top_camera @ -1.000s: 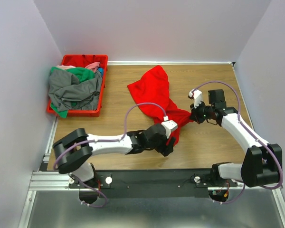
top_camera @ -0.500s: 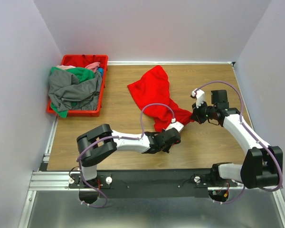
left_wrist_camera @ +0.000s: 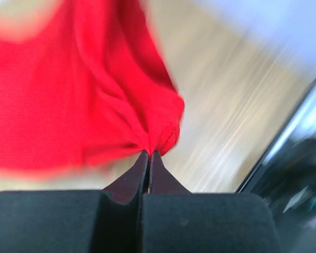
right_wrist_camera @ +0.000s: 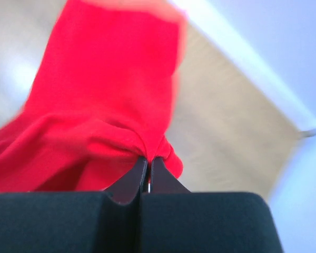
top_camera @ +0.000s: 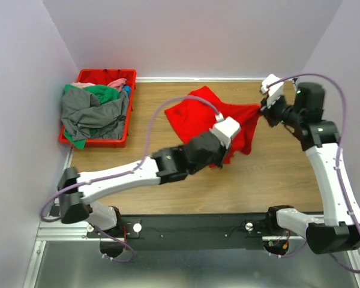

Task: Fold and stack the t-shirts
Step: Flatten the tshirt out

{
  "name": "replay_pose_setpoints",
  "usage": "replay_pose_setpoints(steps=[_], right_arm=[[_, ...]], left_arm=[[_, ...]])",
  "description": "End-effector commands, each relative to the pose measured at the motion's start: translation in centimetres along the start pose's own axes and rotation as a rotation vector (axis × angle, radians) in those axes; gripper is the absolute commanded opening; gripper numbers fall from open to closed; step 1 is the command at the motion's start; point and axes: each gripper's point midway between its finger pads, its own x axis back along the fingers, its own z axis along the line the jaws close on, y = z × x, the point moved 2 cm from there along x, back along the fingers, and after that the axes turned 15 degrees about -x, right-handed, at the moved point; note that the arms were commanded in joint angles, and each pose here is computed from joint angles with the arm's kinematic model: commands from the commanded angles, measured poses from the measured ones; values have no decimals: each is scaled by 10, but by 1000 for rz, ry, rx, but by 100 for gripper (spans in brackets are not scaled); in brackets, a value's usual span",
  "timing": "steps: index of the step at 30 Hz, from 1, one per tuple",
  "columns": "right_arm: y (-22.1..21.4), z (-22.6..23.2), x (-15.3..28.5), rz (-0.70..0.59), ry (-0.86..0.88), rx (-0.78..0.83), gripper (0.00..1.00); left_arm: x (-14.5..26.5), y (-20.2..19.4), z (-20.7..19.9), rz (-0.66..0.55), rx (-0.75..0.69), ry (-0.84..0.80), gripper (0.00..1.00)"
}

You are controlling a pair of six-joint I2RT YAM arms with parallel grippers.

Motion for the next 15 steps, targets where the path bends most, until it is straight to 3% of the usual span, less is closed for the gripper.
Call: replay_pose_setpoints(steps=[1,6,8,9,10,15], right_arm=[[57,-21,52,-102,-186,73,1],[147,-38,130,-350,-409,95,0],[170,-44,160,-433,-500,94,0],[189,-44,184,-508,-543,104,1],[198,-45,199,-545,-586,105,0],[239,-47,271,-740,-759,126,0]], left_arm=[[59,131,15,-353,-54,-44,0],[116,247,12,-618,-67,-156,0],[117,268,-1,-663,-75,-232,0],[141,297,4,-744,-58,-243,0],[135,303,-8,-756,-69,-292,0],[180,349,-19,-945,-28,-439,0]])
